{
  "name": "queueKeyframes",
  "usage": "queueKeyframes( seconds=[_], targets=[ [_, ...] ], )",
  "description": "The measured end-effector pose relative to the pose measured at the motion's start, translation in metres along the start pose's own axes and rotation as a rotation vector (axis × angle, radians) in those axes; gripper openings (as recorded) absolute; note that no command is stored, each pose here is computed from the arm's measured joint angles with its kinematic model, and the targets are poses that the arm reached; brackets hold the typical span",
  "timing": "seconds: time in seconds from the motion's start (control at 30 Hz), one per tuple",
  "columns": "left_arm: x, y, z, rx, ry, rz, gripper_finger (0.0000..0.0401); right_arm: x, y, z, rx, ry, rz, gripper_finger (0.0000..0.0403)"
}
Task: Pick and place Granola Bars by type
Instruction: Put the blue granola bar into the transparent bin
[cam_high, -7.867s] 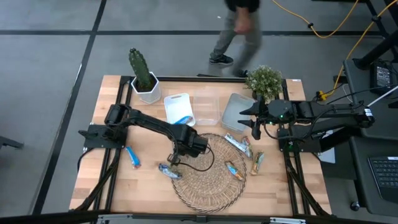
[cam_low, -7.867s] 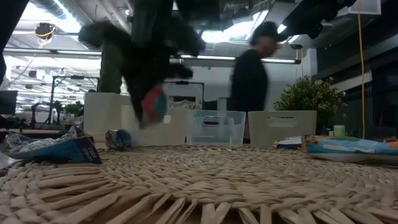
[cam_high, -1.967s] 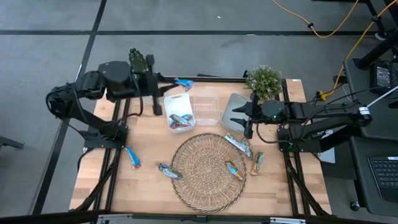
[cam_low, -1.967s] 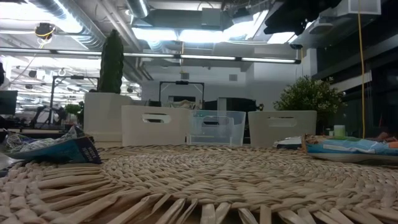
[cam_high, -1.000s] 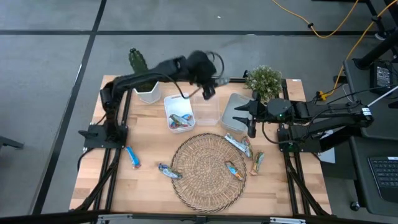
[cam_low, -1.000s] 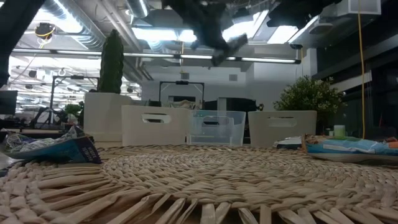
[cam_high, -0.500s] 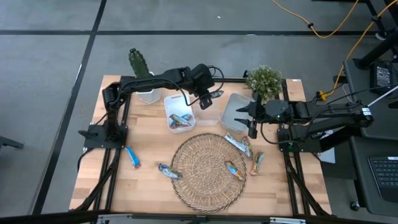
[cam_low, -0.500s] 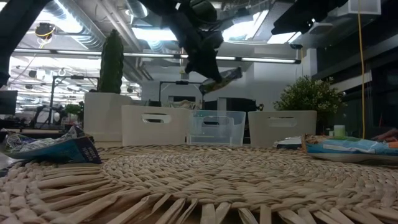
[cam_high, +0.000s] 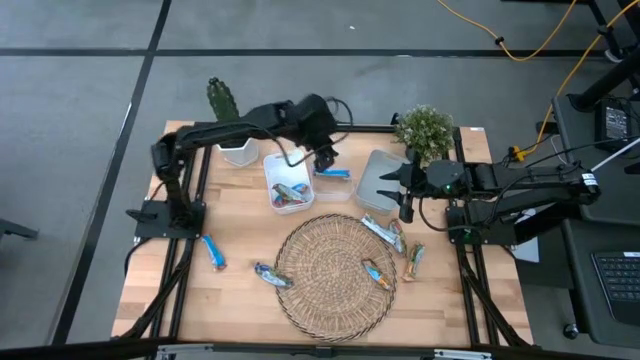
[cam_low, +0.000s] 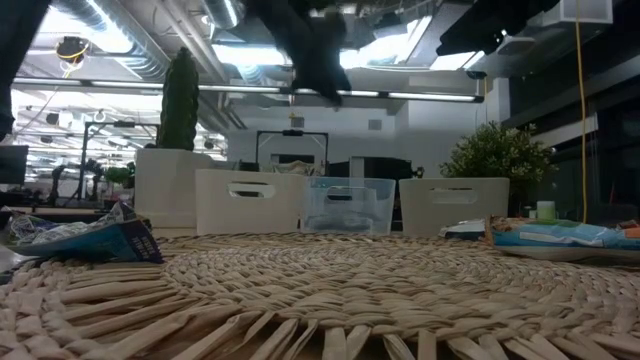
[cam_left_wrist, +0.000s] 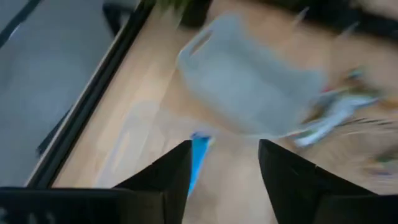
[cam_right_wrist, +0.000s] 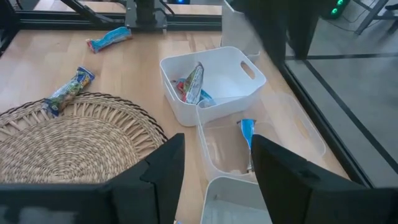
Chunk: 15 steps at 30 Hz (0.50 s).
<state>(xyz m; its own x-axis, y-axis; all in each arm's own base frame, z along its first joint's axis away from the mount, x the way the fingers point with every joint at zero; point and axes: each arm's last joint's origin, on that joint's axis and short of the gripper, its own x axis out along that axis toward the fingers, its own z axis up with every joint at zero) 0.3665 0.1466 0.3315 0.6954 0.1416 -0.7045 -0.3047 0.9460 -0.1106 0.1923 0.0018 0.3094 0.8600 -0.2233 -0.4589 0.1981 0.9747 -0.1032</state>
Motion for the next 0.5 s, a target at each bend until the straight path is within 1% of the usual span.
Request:
queueKeyframes(
  seconds=[0.1, 0.17, 0.23, 0.3, 0.37, 0.43, 0.5],
  targets=[
    [-0.051, -0.011, 0.007, 0.009, -0.102, -0.083, 0.0184, 0.000, 0.000, 0.000, -0.001, 0.000, 0.000, 0.0187],
    [-0.094, -0.022, 0.008, 0.030, -0.177, -0.164, 0.0183, 0.000, 0.000, 0.000, -0.001, 0.000, 0.000, 0.0187],
    [-0.140, -0.036, 0.000, 0.055, -0.221, -0.255, 0.0180, 0.000, 0.000, 0.000, -0.001, -0.001, 0.000, 0.0187],
    [-0.182, -0.050, -0.015, 0.087, -0.237, -0.311, 0.0177, 0.000, 0.000, 0.000, -0.001, -0.001, 0.000, 0.0187],
    [-0.215, -0.063, -0.031, 0.120, -0.254, -0.320, 0.0174, 0.000, 0.000, 0.000, -0.001, -0.004, 0.000, 0.0187],
    [-0.239, -0.074, -0.042, 0.153, -0.291, -0.301, 0.0172, 0.000, 0.000, 0.001, -0.004, -0.010, 0.000, 0.0187],
    [-0.256, -0.082, -0.050, 0.164, -0.334, -0.290, 0.0171, 0.000, 0.000, 0.002, -0.005, -0.017, 0.000, 0.0187]
  ],
)
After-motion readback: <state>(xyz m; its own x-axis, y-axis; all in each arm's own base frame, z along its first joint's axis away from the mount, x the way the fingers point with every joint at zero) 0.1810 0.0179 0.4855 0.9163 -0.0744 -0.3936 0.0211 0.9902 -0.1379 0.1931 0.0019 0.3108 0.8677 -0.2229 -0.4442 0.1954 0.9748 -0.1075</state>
